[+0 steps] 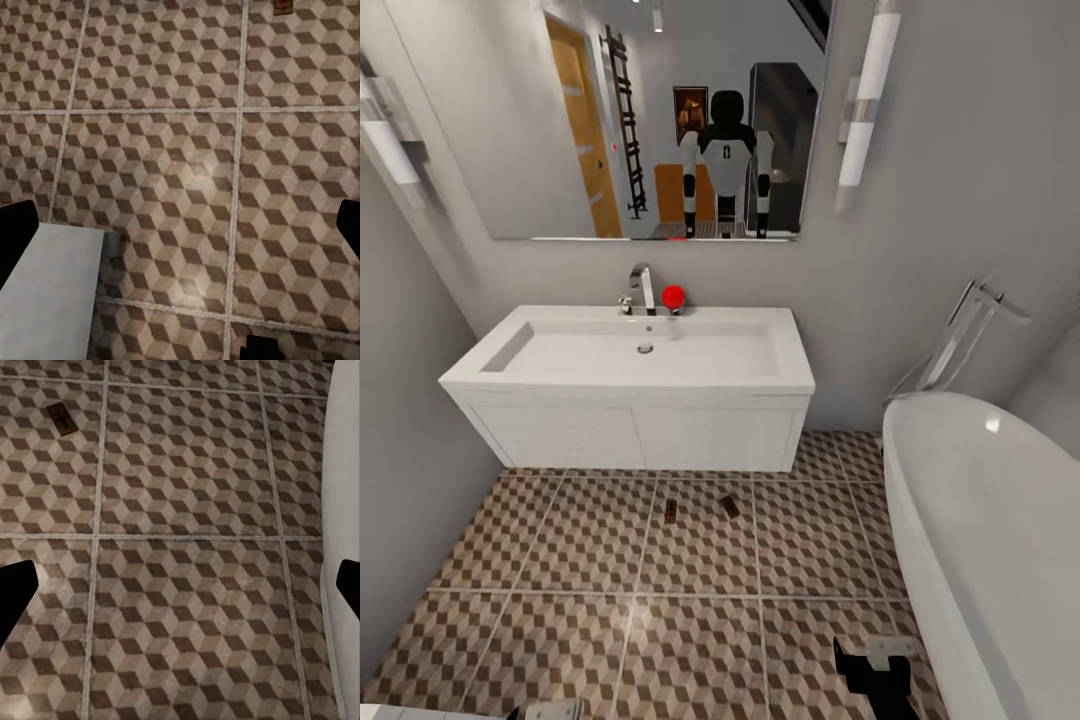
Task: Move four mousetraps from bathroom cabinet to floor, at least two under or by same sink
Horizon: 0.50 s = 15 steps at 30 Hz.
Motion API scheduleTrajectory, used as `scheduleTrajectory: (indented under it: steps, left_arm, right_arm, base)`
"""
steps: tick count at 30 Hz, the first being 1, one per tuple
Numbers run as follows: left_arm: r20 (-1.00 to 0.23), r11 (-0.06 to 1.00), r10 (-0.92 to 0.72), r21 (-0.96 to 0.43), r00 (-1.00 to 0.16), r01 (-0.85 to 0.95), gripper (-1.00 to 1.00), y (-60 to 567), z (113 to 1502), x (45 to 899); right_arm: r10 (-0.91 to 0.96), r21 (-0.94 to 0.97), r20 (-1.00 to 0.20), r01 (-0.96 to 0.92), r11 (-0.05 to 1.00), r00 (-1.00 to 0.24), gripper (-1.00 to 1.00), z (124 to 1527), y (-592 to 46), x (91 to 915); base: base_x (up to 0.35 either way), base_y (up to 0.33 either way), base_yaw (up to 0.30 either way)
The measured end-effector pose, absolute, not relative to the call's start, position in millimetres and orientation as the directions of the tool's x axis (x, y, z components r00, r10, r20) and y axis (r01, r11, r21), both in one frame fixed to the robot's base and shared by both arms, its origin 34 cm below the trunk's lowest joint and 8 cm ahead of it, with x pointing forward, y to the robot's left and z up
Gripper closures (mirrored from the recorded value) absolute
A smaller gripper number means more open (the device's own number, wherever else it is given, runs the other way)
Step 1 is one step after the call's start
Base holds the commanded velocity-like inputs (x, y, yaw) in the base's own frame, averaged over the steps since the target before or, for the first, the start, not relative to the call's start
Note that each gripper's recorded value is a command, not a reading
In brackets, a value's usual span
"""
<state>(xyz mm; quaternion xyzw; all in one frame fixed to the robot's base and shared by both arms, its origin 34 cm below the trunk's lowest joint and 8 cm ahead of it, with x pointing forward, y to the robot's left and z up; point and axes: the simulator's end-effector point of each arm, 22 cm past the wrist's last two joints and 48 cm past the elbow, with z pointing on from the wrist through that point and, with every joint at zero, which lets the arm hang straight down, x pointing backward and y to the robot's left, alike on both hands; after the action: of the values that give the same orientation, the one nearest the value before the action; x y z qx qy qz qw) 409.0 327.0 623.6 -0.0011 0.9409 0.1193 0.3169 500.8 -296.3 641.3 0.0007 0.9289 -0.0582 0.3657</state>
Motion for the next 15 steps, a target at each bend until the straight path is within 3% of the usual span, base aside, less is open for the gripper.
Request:
scheduleTrajectory:
  steps: [15]
  left_arm:
    - [-0.616,0.974,0.067,0.211,-0.785,-0.082,-1.0,318,642,412]
  right_arm:
    - [-0.041,-0.107,-0.697,0.047,0.993,-0.716,-1.0,663,-296,503]
  base:
    - [0.0,0.0,0.0]
